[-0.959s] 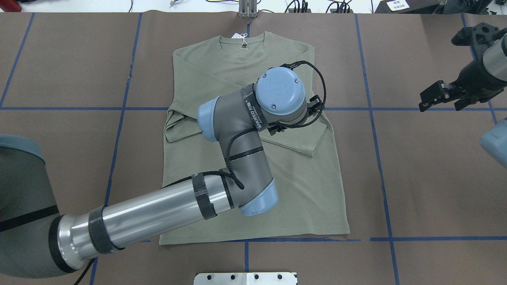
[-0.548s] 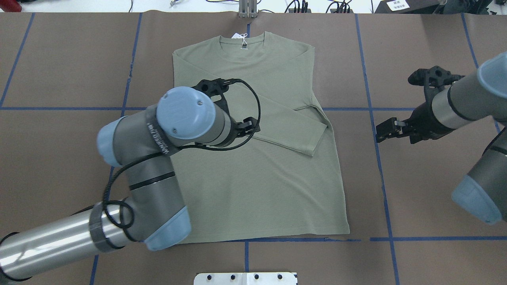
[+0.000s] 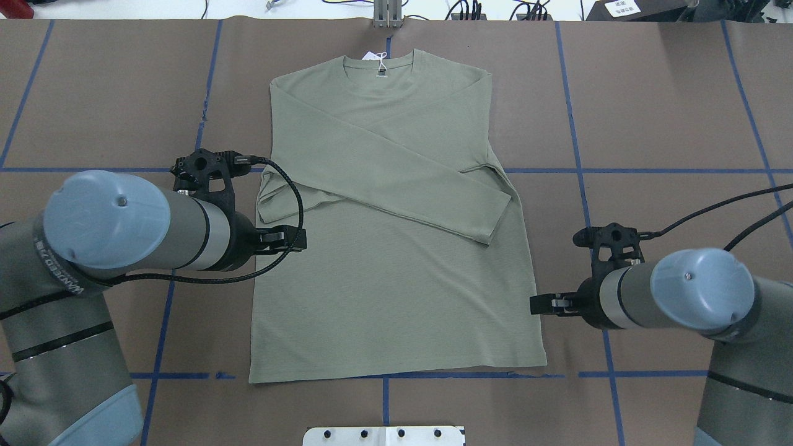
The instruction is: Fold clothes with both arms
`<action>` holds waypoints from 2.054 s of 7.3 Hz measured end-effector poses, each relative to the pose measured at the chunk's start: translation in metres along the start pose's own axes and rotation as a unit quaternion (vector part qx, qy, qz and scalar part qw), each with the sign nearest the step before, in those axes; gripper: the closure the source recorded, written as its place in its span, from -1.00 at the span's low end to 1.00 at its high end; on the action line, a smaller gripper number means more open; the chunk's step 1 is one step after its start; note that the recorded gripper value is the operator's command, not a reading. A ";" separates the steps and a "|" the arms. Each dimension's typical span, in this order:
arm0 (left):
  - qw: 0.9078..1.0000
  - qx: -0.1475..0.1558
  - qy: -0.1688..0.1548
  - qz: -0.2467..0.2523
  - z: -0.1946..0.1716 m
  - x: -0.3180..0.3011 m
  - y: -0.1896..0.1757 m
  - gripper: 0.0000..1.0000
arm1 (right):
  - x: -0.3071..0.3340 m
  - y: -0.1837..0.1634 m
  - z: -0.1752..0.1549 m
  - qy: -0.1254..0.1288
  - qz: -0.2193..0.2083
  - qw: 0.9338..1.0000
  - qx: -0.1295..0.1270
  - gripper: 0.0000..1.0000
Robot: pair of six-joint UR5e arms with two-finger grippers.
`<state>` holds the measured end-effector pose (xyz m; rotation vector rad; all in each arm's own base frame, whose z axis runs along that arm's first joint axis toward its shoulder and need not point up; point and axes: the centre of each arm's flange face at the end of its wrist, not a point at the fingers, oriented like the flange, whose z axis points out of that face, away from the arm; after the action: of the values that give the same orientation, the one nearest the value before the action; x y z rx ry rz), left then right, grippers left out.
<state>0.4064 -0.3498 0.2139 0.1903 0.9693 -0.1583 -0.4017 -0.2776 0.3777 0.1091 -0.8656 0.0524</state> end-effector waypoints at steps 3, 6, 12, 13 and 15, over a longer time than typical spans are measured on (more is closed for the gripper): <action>1.000 -0.003 -0.002 0.003 -0.003 -0.006 0.003 -1.00 | -0.013 0.044 0.020 0.006 0.002 1.000 -0.008 -0.98; 1.000 -0.006 -0.001 0.003 -0.003 -0.005 0.004 -1.00 | -0.013 0.050 0.030 0.013 0.000 1.000 -0.017 -0.91; 1.000 -0.008 -0.001 0.004 -0.002 -0.004 0.005 -1.00 | -0.016 0.054 0.036 0.012 -0.001 0.999 -0.035 -0.40; 1.000 -0.008 0.000 0.005 -0.002 -0.004 0.006 -1.00 | -0.016 0.054 0.036 0.012 -0.001 0.999 -0.035 -0.35; 1.000 -0.008 0.000 0.005 -0.002 -0.003 0.006 -1.00 | -0.015 0.054 0.036 0.013 -0.001 0.999 -0.035 -0.35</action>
<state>0.4047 -0.3433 0.2160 0.1798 0.9698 -0.1408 -0.4438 -0.2282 0.3932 0.0437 -0.8410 0.0215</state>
